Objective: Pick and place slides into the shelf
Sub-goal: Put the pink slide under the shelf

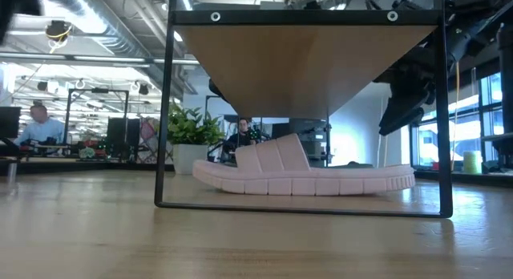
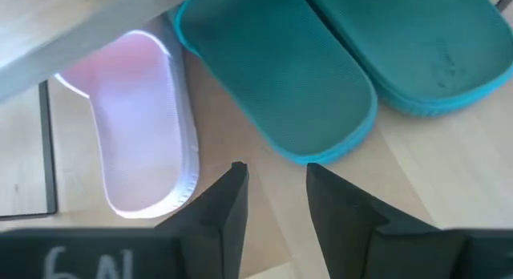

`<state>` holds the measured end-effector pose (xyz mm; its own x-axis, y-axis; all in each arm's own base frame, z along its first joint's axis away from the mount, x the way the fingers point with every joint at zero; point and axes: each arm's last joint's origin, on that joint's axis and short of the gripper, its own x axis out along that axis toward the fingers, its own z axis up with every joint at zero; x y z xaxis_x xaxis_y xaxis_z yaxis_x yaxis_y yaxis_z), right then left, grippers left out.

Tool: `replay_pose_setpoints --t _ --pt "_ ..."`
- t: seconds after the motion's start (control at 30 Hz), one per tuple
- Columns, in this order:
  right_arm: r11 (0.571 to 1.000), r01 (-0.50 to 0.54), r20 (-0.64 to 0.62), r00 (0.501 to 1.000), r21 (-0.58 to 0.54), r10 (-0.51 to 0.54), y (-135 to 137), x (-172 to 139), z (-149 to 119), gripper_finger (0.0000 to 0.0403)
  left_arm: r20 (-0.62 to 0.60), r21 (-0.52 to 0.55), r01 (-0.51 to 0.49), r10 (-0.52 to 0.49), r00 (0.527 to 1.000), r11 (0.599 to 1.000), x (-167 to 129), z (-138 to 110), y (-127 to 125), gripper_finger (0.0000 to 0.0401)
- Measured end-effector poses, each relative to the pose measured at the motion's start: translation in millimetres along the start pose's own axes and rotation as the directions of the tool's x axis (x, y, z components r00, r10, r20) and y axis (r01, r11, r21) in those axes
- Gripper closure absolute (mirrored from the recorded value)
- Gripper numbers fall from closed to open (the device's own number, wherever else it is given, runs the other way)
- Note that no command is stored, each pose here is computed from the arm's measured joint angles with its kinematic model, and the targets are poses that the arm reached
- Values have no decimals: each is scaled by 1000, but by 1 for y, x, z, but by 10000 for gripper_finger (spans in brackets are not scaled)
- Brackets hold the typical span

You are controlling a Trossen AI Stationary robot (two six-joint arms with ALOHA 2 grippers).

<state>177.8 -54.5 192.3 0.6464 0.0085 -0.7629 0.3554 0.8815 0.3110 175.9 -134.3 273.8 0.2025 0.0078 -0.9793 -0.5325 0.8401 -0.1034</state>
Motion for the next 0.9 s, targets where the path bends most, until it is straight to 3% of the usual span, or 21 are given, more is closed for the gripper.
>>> replay_pose_setpoints --t 0.2,0.47,0.9 --pt "1000 4 0 1000 12 -4 3 1 0 273 -99 -77 -146 138 986 986 22 -24 -16 274" --pt "1000 4 10 1000 11 -4 3 1 1 273 -98 -45 -132 127 987 990 49 -38 -42 274" --pt "1000 -4 53 999 0 4 4 1 5 273 -94 -80 -160 153 984 984 64 -36 -49 273"
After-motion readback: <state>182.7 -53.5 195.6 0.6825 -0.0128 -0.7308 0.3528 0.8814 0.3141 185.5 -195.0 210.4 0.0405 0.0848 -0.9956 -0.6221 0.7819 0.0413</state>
